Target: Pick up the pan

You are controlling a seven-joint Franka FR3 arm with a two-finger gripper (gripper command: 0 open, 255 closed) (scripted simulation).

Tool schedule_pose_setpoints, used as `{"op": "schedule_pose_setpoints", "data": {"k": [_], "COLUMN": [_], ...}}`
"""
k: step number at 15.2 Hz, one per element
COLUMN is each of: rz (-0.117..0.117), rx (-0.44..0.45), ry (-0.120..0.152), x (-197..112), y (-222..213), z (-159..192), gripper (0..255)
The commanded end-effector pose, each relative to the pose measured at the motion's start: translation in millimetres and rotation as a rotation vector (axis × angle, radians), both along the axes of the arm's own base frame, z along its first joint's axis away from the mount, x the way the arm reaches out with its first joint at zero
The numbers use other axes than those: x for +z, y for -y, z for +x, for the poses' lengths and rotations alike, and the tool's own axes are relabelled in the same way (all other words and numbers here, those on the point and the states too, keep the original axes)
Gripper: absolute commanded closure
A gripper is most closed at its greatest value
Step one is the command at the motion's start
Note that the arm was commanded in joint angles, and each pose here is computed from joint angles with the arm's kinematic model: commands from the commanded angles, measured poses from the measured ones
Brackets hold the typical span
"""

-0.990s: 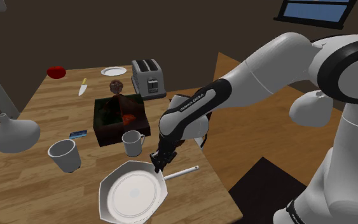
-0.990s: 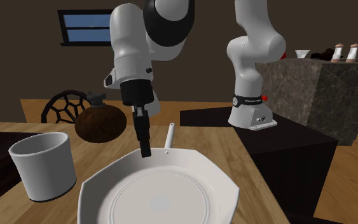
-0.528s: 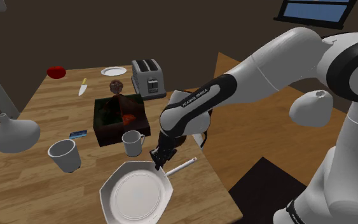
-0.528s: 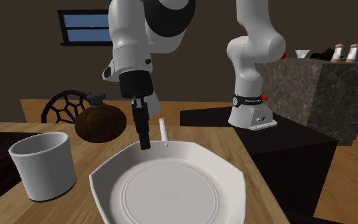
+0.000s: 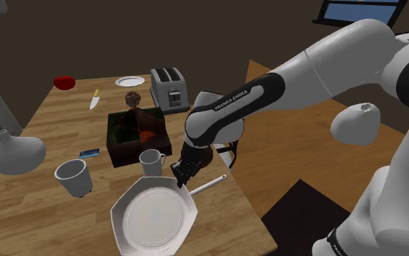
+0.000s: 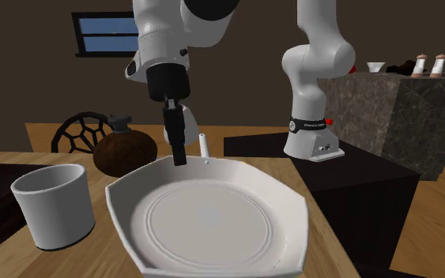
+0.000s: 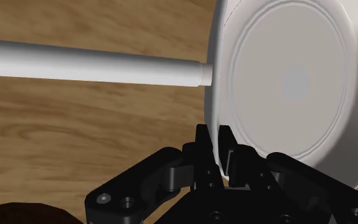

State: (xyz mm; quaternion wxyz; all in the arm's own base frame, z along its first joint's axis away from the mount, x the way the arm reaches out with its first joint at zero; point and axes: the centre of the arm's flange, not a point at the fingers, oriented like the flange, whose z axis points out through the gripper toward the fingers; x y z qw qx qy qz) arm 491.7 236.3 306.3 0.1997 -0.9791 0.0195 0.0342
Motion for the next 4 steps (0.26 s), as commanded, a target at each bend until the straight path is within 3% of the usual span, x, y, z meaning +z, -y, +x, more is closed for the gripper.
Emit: {"op": "schedule_pose_setpoints", "data": {"k": [1,4], "rz": [0.0,0.0], "rx": [0.0,0.0], "ry": [0.001,0.001], "x": [12.3,18.3], "y": [-0.9,-0.9], "z": [0.4,0.3], "gripper": [255,255]}}
